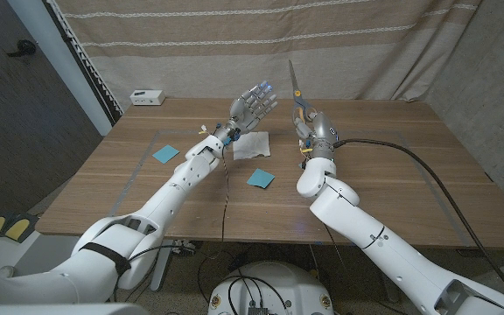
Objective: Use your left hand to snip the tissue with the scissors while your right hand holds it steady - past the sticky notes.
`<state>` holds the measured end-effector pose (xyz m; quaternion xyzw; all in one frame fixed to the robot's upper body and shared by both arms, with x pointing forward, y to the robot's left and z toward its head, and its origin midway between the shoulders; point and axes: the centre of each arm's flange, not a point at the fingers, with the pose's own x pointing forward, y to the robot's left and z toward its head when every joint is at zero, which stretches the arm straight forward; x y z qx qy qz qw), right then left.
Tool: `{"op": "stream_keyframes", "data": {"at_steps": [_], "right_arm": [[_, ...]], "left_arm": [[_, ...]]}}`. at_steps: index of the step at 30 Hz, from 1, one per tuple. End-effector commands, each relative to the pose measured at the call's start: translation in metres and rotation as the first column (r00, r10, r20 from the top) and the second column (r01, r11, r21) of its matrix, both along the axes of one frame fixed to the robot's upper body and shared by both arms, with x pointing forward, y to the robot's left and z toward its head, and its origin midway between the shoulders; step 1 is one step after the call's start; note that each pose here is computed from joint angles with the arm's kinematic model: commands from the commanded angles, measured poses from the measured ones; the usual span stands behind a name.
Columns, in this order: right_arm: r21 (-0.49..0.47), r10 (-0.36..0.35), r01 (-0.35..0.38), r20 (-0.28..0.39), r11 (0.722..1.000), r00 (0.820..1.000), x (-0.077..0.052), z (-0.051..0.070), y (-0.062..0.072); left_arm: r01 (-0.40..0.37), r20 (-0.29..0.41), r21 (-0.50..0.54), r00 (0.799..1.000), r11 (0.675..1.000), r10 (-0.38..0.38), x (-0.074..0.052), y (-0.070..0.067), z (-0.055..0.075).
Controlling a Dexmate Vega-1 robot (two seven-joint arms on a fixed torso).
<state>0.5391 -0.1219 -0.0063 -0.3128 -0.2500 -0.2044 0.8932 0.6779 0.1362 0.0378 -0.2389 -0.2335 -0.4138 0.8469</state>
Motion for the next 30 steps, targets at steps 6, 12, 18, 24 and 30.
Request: {"op": "stream_keyframes", "data": {"at_steps": [6, 12, 18, 24, 30], "right_arm": [[0.027, 0.09, -0.09, 0.004, 0.996, 0.996, -0.004, 0.001, -0.003], [0.066, 0.16, -0.159, -0.015, 0.985, 0.987, -0.004, 0.002, -0.008], [0.097, 0.189, -0.187, -0.013, 0.978, 0.982, -0.004, 0.003, -0.012], [0.1, 0.226, -0.222, -0.033, 0.97, 0.974, -0.001, 0.004, -0.018], [0.106, 0.248, -0.244, -0.024, 0.964, 0.968, -0.001, 0.005, -0.019]], "left_arm": [[-0.026, 0.005, 0.016, 1.0, 1.0, 0.026, -0.004, 0.021, -0.011], [-0.036, 0.006, 0.015, 0.999, 0.999, 0.036, -0.005, 0.026, -0.013], [-0.053, 0.007, 0.027, 0.999, 0.998, 0.052, -0.005, 0.032, -0.019], [-0.055, 0.001, 0.028, 0.999, 0.998, 0.055, -0.005, 0.036, -0.023], [-0.064, 0.02, 0.03, 0.998, 0.997, 0.064, -0.007, 0.039, -0.022]]}}
